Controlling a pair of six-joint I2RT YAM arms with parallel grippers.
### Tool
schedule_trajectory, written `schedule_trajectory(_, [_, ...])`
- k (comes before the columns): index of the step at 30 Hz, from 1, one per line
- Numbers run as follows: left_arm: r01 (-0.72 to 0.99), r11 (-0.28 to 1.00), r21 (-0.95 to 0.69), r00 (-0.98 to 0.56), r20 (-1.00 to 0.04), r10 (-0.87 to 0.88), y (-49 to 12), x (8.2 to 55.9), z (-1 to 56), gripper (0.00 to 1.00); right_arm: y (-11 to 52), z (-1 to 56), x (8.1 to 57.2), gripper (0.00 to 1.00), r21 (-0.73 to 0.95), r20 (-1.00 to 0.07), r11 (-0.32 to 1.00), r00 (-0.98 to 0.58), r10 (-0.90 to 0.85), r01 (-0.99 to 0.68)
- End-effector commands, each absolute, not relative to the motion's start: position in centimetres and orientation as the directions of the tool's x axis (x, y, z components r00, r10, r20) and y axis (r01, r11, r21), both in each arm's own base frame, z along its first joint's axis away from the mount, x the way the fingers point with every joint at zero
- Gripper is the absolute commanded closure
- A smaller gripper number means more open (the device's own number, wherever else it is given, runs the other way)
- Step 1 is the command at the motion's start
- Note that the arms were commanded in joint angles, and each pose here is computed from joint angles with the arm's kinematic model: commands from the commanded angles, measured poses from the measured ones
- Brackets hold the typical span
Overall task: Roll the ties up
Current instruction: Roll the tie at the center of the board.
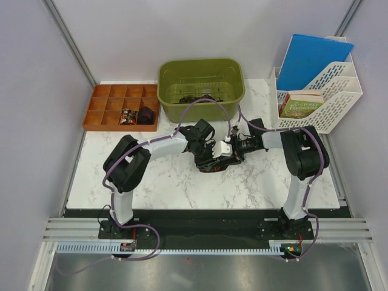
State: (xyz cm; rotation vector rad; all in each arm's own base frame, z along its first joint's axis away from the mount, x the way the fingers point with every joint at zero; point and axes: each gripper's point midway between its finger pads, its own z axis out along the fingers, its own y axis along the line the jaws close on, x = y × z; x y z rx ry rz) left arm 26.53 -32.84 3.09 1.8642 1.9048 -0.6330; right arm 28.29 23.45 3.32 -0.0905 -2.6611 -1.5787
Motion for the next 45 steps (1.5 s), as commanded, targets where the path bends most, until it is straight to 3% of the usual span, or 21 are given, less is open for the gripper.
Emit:
schedule_trajectory(1, [0.997, 0.023, -0.080, -0.059, -0.486, 0.872, -31.9, 26.1, 1.6, 0.72, 23.4, 5.3, 28.8, 0.48, 0.884, 0.028, 0.464, -0.996, 0.081, 0.062])
schedule_trajectory(8, [0.992, 0.065, -0.104, -0.107, -0.475, 0.874, -32.7, 26.8, 0.8, 0.71, 24.6, 4.6, 28.0, 0.47, 0.884, 0.075, 0.454, -0.993, 0.092, 0.109])
schedule_trajectory(15, [0.990, 0.072, -0.118, -0.119, -0.457, 0.882, -32.4, 26.4, 0.0, 0.69, 25.3, 3.7, 29.0, 0.50, 0.884, 0.053, 0.459, -0.995, 0.084, 0.085])
schedule_trajectory(18, [0.990, 0.076, -0.120, -0.123, -0.453, 0.883, -32.4, 26.4, -0.2, 0.65, 25.5, 3.2, 28.9, 0.59, 0.883, 0.060, 0.461, -0.996, 0.073, 0.087])
schedule_trajectory(19, [0.990, 0.077, -0.114, -0.121, -0.454, 0.883, -32.5, 26.6, -0.3, 0.64, 25.5, 2.8, 28.7, 0.71, 0.882, 0.062, 0.464, -0.996, 0.067, 0.086])
schedule_trajectory(23, [0.990, 0.092, -0.107, -0.132, -0.475, 0.870, -32.6, 27.0, -0.2, 0.57, 25.1, 2.2, 28.4, 1.00, 0.879, 0.073, 0.467, -0.996, 0.061, 0.093])
schedule_trajectory(29, [0.985, 0.141, -0.101, -0.173, -0.537, 0.826, -32.5, 28.0, 1.5, 0.45, 23.5, 0.9, 28.8, 1.00, 0.849, 0.069, 0.519, -0.995, 0.074, 0.097])
schedule_trajectory(38, [0.987, 0.122, -0.108, -0.162, -0.698, 0.697, -33.3, 27.9, 6.0, 0.13, 21.8, -1.2, 29.1, 1.00, 0.804, 0.068, 0.584, -0.993, 0.091, 0.109])
schedule_trajectory(45, [0.989, 0.129, -0.066, -0.133, -0.769, 0.625, -34.3, 28.7, 7.4, 0.09, 20.6, -2.7, 28.9, 1.00, 0.760, 0.062, 0.641, -0.994, 0.085, 0.103])
